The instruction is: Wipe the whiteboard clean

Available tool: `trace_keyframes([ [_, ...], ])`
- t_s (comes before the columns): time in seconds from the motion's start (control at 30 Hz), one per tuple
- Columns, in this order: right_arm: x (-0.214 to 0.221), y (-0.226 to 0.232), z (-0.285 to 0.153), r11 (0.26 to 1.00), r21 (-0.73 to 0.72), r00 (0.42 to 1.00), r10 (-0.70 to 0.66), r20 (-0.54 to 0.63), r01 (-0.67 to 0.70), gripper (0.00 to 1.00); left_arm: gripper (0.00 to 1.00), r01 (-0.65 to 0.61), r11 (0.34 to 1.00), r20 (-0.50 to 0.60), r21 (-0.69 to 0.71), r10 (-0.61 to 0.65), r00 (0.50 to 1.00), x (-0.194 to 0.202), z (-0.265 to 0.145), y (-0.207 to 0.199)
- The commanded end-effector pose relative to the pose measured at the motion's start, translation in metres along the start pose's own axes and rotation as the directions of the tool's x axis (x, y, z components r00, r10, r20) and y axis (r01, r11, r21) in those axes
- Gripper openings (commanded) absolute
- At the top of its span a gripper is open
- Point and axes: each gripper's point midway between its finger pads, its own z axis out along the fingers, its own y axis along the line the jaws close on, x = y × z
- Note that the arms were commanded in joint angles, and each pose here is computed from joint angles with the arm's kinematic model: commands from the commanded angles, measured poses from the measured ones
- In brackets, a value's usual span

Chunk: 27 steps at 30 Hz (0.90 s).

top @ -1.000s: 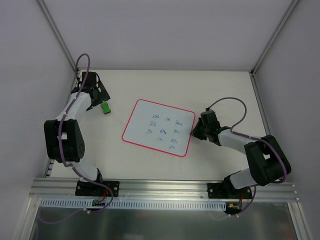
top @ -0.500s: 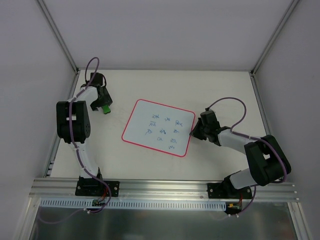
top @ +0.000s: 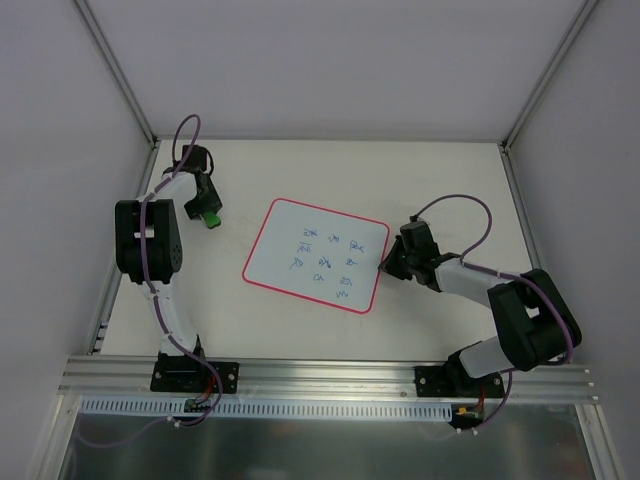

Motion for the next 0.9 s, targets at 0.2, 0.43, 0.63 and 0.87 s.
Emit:
trace_keyframes([
  [0.2,0.025,-0.028,0.002,0.994,0.106,0.998,-0.005,-0.067,0.012,0.09,0.24,-0.024,1.0,0.027,0.015,0.024,0.999,-0.013,-0.007,0.0],
  [0.43,0.025,-0.027,0.003,0.994,0.103,0.997,-0.015,-0.071,0.022,0.09,0.11,-0.093,0.983,0.055,0.155,0.086,0.995,-0.009,-0.049,-0.03],
  [0.63,0.026,-0.029,0.006,0.993,0.111,0.997,-0.019,-0.08,0.028,0.1,0.11,-0.299,0.924,0.09,0.239,0.286,0.954,0.037,-0.09,-0.097],
  [0.87,0.022,-0.026,0.006,0.994,0.105,0.997,-0.021,-0.074,0.029,0.1,0.13,-0.436,0.844,0.092,0.313,0.43,0.898,0.084,-0.101,-0.158],
])
